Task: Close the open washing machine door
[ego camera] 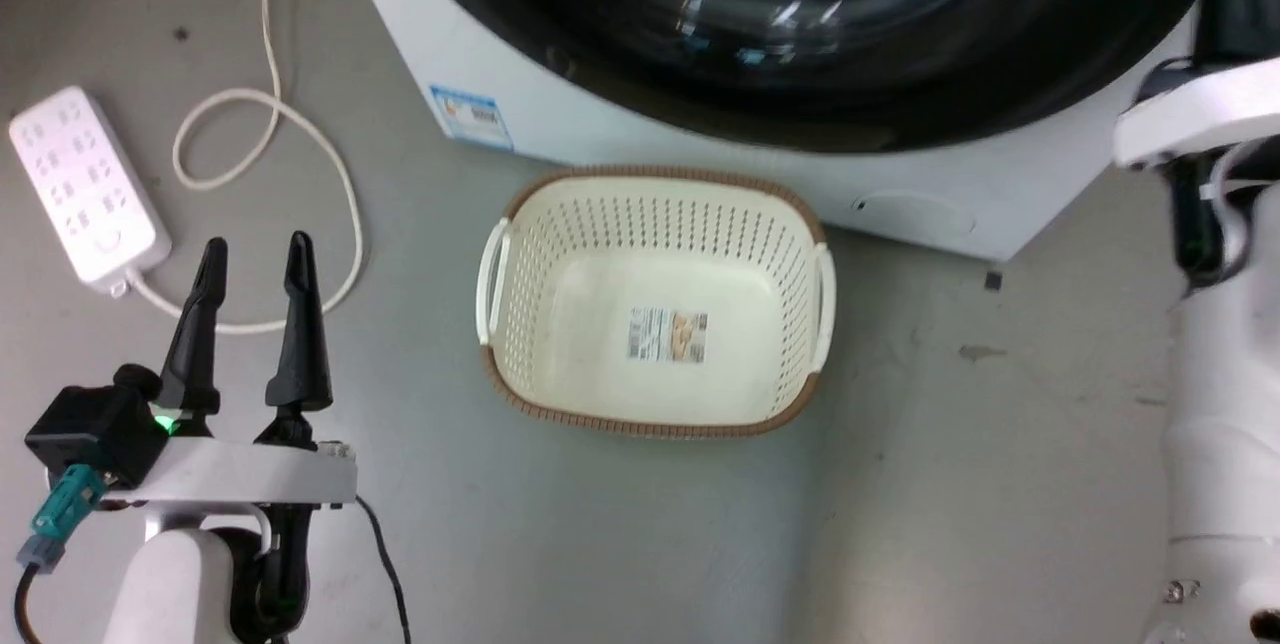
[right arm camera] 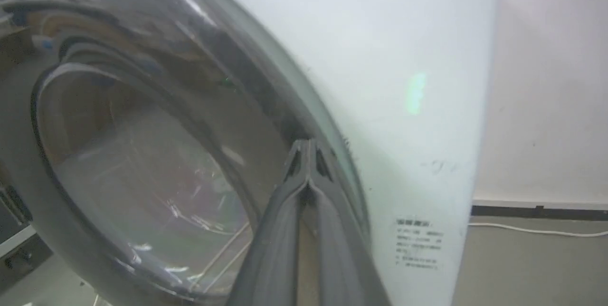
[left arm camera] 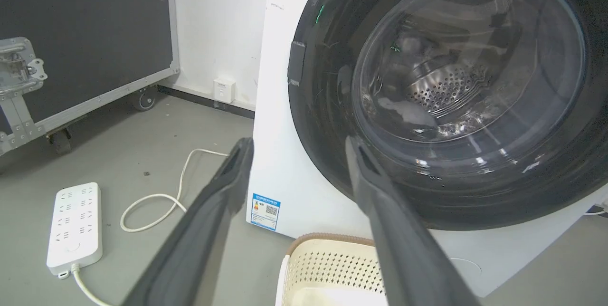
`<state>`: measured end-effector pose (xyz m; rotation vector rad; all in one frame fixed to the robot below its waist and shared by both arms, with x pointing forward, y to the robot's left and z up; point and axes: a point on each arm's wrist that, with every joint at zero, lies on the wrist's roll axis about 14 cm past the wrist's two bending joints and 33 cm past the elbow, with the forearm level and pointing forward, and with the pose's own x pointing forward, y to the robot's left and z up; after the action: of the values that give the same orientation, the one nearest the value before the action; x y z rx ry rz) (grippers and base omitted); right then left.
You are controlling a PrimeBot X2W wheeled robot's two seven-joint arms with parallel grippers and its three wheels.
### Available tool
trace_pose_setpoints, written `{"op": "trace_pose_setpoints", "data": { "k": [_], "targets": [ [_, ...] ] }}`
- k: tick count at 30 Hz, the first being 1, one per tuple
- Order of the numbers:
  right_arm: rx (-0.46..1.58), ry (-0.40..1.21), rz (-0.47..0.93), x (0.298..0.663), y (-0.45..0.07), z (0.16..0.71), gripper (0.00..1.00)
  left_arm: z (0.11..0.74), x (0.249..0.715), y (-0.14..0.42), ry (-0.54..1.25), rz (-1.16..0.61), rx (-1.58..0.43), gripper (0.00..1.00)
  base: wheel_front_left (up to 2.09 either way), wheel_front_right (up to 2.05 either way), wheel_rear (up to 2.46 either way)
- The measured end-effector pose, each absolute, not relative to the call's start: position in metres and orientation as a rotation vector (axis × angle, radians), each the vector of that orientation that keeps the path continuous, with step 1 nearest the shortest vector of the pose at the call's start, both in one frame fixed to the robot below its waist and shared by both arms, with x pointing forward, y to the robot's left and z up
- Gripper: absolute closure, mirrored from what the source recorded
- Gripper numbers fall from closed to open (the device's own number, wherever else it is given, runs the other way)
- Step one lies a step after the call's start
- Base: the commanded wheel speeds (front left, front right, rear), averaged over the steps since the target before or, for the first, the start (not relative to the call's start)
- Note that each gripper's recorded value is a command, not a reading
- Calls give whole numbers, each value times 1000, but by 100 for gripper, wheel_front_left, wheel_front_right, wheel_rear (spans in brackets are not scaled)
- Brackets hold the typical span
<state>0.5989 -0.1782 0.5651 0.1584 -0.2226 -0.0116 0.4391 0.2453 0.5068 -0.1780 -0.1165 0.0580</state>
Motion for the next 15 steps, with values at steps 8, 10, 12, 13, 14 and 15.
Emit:
{"op": "trace_pose_setpoints", "data": {
  "k": [8, 10, 12, 13, 14, 15],
  "targets": [
    [150, -331, -49, 530, -209, 599, 100, 529, 423, 231, -168, 30, -180, 0, 0, 0, 0],
    [148, -325, -68, 509, -218, 595, 100, 533, 420, 225, -178, 15, -183, 0, 0, 0, 0],
    [135, -275, -85, 470, -228, 576, 100, 540, 414, 213, -192, -11, -187, 0, 0, 0, 0],
    [132, -259, -87, 460, -230, 570, 100, 541, 412, 210, -194, -18, -190, 0, 0, 0, 0],
    [126, -240, -85, 451, -229, 563, 100, 542, 411, 207, -195, -22, -192, 0, 0, 0, 0],
    [119, -221, -78, 443, -227, 557, 100, 544, 409, 205, -198, -25, -192, 0, 0, 0, 0]
  ]
}}
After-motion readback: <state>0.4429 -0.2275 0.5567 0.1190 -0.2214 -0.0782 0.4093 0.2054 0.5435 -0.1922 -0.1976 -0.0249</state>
